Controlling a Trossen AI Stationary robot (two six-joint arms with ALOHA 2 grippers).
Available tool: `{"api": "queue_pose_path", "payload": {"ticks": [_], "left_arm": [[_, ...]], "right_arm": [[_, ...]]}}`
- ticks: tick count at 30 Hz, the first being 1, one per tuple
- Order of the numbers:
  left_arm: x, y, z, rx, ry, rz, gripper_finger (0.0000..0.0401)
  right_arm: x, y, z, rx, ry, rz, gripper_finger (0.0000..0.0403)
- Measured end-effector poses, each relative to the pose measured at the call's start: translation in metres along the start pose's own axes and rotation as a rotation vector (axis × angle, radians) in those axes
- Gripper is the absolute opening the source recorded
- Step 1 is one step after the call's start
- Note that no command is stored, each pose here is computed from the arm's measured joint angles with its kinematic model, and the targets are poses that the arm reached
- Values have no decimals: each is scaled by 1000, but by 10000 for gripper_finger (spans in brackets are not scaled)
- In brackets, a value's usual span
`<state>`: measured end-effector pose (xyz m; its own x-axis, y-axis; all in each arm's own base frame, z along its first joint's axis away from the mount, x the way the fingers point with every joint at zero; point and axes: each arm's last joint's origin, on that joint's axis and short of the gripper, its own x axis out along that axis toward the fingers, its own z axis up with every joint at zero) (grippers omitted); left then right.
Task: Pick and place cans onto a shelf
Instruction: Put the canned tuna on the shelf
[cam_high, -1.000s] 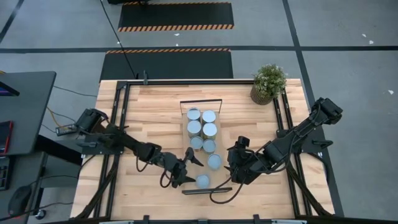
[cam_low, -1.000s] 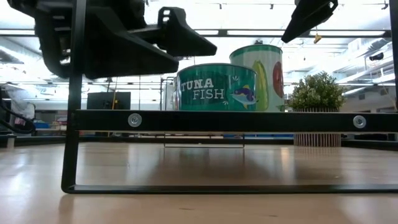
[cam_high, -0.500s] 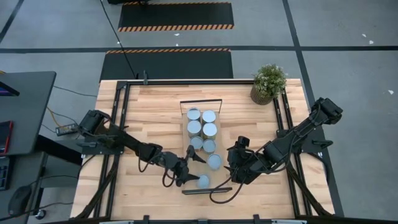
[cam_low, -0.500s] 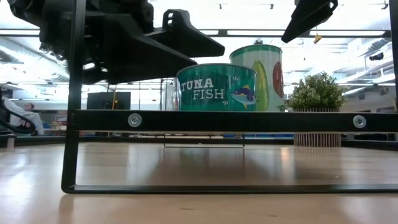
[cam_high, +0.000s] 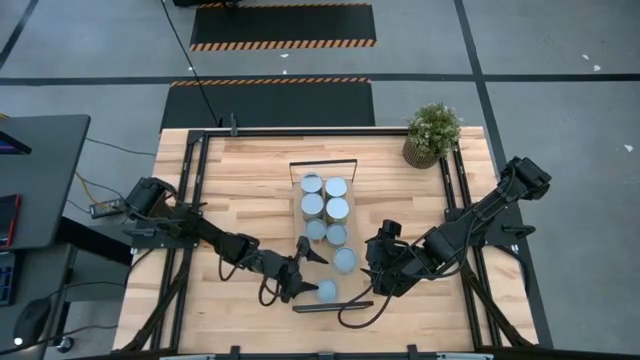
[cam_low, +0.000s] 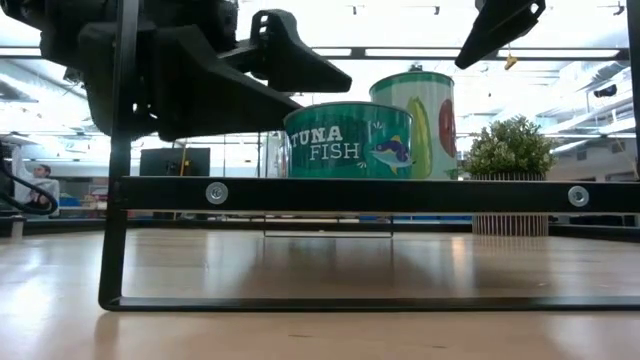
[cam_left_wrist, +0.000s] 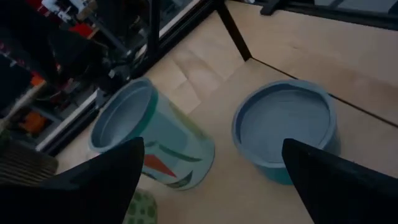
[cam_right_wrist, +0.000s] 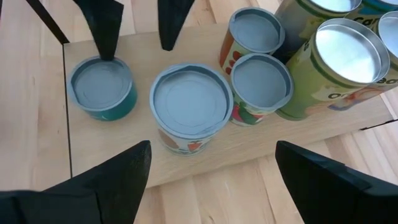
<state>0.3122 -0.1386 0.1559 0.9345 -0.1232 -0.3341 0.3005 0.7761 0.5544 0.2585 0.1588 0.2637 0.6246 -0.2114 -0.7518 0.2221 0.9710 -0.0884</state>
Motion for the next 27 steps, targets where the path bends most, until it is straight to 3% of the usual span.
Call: {"api": "queue_pose_path", "payload": {"ticks": [5, 10, 14, 19, 27], "left_arm": [[-1, 0, 0, -123, -27, -74, 380], [-6, 7, 4, -169, -22, -79, 360], [-12, 12, 11, -154, -36, -77, 351], [-17, 5, 5, -145, 62, -138, 348], [-5, 1, -3, -181, 46, -111, 348]], "right_arm": [[0, 0, 0, -3, 0, 1, 352], [-11, -6, 3, 11, -26, 13, 352], [-17, -9, 5, 17, -52, 8, 352], [-18, -10, 6, 6, -56, 8, 352], [-18, -11, 6, -3, -72, -12, 352]]}}
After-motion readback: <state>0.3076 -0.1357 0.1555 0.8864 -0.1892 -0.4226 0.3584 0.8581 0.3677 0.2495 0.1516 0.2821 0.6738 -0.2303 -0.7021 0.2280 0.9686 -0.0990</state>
